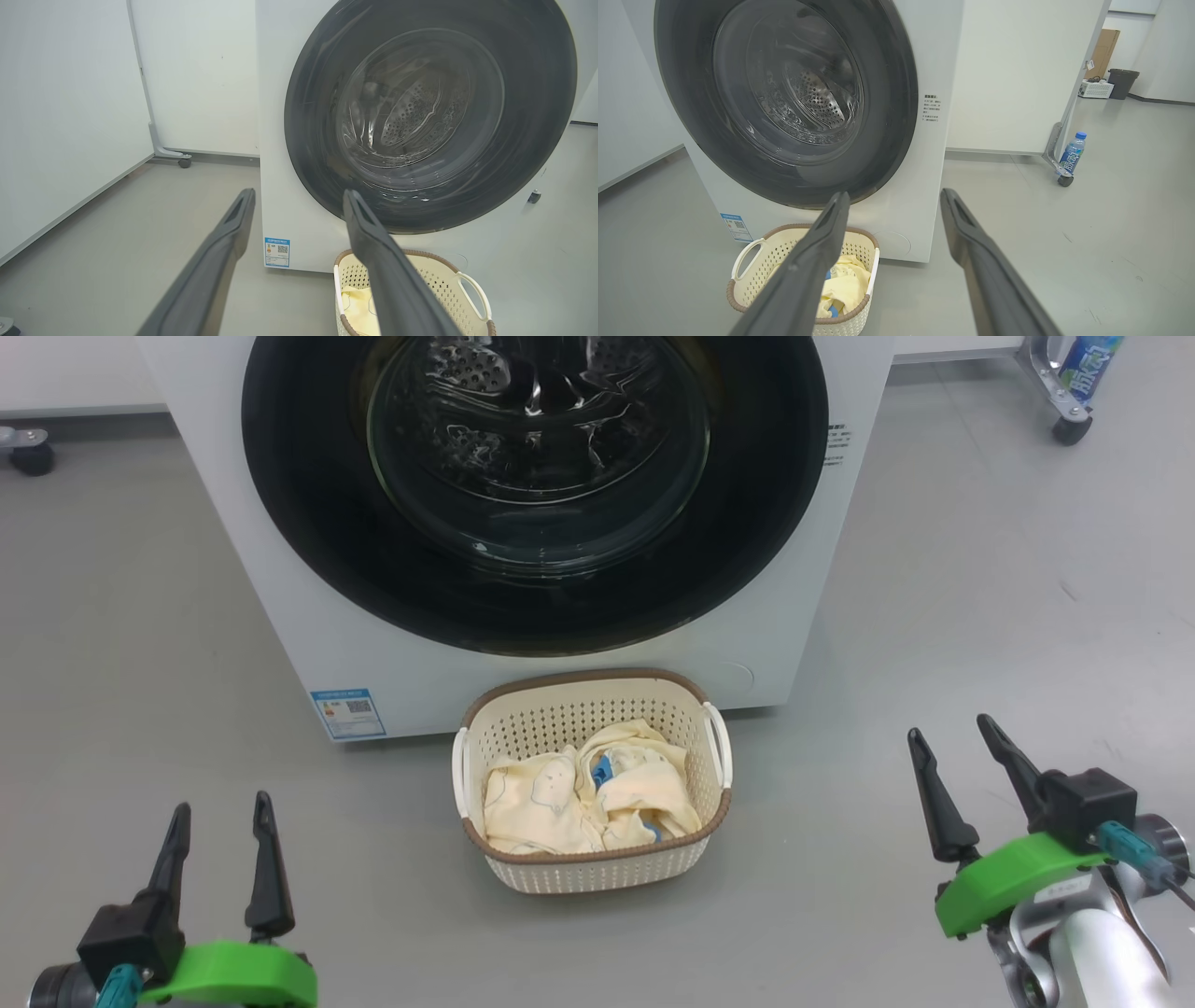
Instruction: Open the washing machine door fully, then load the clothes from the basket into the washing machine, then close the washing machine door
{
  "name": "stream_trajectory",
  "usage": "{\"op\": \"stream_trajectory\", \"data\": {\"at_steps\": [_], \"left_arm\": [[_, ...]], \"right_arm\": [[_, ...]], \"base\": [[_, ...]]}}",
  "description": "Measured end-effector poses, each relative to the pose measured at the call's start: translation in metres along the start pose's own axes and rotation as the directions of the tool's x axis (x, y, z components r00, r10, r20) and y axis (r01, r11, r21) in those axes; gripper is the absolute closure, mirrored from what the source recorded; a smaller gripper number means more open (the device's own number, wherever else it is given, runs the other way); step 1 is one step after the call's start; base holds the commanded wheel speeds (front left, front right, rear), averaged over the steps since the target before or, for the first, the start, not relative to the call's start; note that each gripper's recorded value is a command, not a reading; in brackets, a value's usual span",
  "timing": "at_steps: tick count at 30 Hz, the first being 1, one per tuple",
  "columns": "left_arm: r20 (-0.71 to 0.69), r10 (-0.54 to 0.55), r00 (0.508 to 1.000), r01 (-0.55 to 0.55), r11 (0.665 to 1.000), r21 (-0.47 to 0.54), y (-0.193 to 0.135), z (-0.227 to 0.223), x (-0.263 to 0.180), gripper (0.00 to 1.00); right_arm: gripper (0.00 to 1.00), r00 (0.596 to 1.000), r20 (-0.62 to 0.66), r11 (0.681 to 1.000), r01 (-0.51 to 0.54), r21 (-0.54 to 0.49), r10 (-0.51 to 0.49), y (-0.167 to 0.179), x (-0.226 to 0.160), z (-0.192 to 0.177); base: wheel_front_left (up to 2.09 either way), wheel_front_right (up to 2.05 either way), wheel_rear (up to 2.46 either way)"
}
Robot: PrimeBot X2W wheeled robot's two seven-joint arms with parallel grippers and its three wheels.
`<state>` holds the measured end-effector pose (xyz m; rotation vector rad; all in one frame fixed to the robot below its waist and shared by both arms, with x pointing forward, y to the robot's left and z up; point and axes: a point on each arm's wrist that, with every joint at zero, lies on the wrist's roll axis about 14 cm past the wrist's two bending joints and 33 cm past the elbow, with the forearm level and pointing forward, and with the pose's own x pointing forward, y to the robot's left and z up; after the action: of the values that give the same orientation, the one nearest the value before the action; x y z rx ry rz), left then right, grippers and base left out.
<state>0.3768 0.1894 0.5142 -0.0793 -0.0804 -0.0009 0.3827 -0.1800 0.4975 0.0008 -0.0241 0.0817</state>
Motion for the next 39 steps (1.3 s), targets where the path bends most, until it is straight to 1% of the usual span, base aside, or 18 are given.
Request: {"op": "stream_trajectory", "data": {"at_steps": [14,39], "left_arm": [[0.007,-0.021,1.0,0.021,1.0,-0.013,-0.0049,0.0016,0.001,0.0],[0.002,-0.02,1.0,0.02,1.0,-0.012,-0.0006,-0.0014,0.0017,0.0]], "right_arm": [[0.0,1.0,-0.004,1.0,0.001,0.001,-0.001,-0.0004,0.0001,-0.0014],[0.0,1.0,-0.006,1.0,0.003,0.001,-0.003,-0.001,0.0001,-0.0028]], "base": [[0.0,0.0,0.0],[0.0,0.0,0.0]]}}
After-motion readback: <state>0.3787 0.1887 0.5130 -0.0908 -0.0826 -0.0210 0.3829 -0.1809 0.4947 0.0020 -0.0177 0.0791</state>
